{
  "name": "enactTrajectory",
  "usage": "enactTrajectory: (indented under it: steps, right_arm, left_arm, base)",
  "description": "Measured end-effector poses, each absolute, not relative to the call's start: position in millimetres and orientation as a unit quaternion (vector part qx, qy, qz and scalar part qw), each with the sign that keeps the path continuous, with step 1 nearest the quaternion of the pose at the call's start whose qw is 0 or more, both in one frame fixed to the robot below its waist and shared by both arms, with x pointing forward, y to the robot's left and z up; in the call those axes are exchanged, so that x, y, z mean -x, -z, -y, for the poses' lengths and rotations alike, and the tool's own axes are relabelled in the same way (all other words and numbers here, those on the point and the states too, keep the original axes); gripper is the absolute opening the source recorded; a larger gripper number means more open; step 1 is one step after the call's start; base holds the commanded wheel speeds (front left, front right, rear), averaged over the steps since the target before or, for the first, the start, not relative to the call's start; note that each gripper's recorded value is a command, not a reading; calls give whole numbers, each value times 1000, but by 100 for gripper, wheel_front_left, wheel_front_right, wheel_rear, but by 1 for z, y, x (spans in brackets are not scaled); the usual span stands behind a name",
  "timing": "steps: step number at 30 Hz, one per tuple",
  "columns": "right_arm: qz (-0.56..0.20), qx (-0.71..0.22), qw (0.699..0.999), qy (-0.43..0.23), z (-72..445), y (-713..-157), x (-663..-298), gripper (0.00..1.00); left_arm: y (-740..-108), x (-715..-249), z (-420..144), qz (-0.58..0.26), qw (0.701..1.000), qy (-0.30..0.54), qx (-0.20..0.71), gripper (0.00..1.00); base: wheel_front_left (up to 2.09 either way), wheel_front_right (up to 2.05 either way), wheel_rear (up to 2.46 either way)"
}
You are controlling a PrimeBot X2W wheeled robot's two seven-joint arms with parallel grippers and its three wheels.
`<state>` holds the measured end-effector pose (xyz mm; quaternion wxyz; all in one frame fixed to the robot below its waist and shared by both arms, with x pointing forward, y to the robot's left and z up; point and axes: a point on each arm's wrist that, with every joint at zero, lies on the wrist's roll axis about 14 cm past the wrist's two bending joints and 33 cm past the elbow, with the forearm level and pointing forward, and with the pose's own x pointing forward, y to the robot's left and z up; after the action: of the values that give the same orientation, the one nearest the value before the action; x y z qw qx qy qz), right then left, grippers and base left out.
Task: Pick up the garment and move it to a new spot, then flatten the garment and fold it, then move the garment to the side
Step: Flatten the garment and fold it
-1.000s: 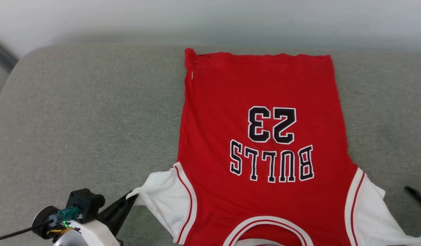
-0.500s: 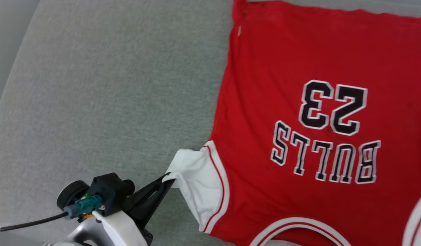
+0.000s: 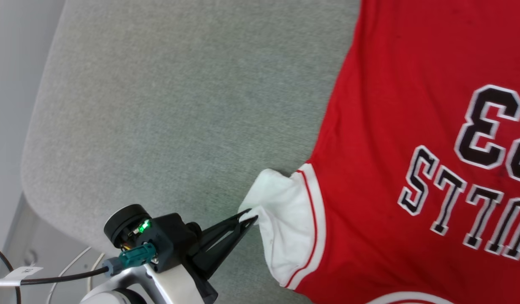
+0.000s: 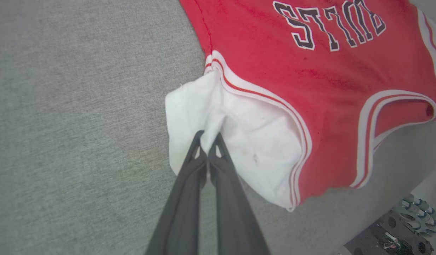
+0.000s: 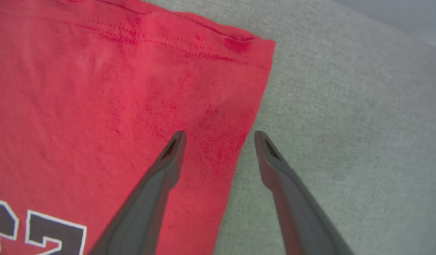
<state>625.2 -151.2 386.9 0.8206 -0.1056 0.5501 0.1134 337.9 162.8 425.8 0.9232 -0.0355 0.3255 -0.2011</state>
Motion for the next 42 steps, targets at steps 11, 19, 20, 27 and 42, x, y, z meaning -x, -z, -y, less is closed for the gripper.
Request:
enactTrajectory:
  steps: [11,19,20,27,42]
  right_arm:
    - [-576,109,802,-112,136,-345,-640,39]
    - [-579,116,798,-119,139,-346,-631,0]
    - [-580,118,797,-119,140,-347,-629,0]
    - [-590,92,796,-94,172,-363,-583,0]
    - [-577,12,815,-48,245,-408,-444,0]
  left_arm:
    - [-414,-338,-172,-335,924,179,42,0]
    - [-416,-340,-178,-327,928,175,35,0]
    - [-417,-340,-179,-324,929,174,34,0]
    - [-436,-341,-181,-291,941,172,21,0]
    - [-462,-324,-160,-252,948,193,27,0]
  base:
    - [0,0,0]
    - [0,0,0]
    - [0,0,0]
    - [0,0,0]
    - [0,0,0]
